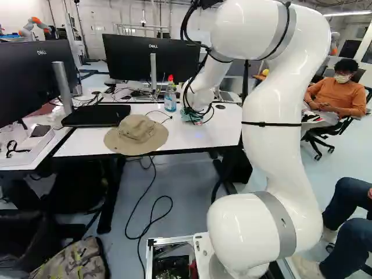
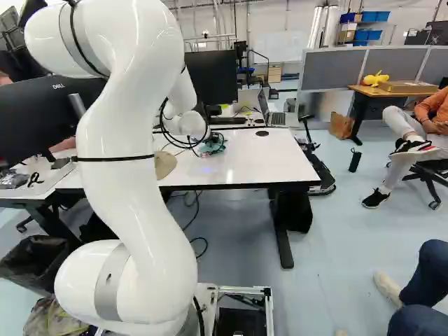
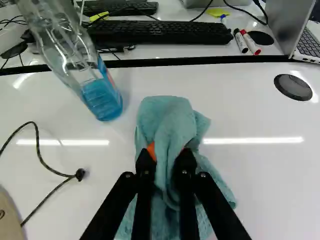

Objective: Clean the table with the green towel

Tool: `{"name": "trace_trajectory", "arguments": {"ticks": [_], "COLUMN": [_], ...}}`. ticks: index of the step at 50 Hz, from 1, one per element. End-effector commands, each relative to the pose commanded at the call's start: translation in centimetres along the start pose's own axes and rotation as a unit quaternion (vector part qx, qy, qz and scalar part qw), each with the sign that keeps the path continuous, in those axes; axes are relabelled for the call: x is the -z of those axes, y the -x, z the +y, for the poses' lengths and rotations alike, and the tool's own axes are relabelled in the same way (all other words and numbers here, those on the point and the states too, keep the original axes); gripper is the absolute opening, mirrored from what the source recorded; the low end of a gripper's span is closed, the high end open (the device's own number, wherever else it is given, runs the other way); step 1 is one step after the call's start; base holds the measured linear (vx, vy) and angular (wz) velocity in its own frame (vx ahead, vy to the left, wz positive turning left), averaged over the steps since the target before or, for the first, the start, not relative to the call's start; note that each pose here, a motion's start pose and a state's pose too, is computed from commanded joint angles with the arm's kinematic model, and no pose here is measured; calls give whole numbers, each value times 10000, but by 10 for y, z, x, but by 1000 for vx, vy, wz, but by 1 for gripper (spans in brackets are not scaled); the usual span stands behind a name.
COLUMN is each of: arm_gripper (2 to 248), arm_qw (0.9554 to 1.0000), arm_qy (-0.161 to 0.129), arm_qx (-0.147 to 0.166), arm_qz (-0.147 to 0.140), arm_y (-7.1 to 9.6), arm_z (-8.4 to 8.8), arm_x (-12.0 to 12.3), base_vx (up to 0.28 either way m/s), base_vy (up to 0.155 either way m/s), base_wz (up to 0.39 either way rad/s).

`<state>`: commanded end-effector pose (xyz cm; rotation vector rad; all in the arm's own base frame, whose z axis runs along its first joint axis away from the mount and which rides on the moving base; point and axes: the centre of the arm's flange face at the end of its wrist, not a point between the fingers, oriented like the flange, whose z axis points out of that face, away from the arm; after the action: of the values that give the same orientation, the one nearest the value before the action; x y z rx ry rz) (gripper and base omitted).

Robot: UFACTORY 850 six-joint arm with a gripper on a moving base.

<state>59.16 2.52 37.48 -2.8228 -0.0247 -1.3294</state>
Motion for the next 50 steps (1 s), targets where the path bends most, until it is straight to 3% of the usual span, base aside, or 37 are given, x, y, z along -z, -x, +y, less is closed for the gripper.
{"name": "trace_trajectory", "arguments": {"ticks": [27, 50], "arm_gripper": [54, 54], "arm_qw": [9997, 9998], "arm_qy": [-142, 18], "arm_qx": [124, -9], "arm_qz": [-137, -219], "arm_y": [26, 45], "arm_z": [-20, 3], "arm_x": [37, 64], "base_vx": [0, 0], "base_vy": [0, 0], "base_wz": [0, 0]}}
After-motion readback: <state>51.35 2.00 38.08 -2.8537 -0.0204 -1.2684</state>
